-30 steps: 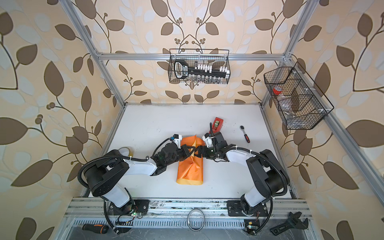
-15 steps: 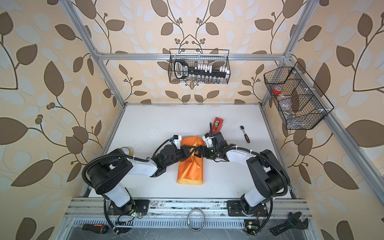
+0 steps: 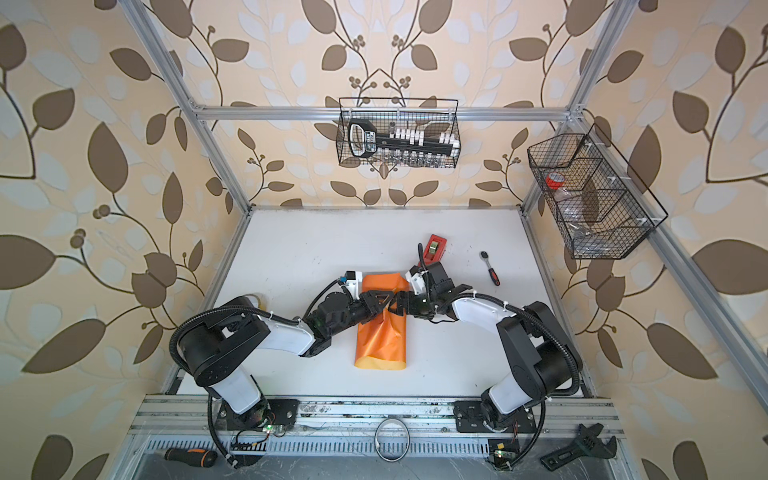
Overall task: Wrap the gift box in paper
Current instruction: 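Press the folded paper down on the box top with the left gripper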
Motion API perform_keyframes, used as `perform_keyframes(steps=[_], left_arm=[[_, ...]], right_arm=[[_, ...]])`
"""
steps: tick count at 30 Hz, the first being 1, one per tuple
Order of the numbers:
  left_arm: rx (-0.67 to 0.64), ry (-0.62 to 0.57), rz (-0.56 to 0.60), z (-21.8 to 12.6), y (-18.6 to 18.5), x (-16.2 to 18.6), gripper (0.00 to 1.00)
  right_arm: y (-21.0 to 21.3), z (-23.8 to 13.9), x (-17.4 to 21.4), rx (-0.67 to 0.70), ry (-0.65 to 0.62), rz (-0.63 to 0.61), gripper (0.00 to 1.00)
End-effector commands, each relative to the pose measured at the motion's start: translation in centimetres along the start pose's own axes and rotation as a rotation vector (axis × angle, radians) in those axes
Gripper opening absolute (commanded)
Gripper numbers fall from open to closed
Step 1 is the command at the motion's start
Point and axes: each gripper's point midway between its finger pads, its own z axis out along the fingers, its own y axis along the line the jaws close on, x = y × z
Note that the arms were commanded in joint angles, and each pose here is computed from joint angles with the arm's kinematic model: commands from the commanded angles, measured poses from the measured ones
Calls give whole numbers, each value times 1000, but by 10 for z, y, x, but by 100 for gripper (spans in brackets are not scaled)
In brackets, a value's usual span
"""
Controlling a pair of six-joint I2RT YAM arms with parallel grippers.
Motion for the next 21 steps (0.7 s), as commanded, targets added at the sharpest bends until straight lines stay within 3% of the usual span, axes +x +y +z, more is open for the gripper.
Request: perform_keyframes(steps=[1, 13, 21], left_arm=[[-257, 158, -29, -14, 81, 49, 41], [-254, 174, -25, -15, 79, 51, 56], [-249, 185, -2, -15, 72, 50, 57]], right_arm=[[-15, -11, 6, 85, 25, 8, 87], [-30, -61, -8, 116, -78, 47, 88], [0, -47, -18, 4, -108, 43, 91]])
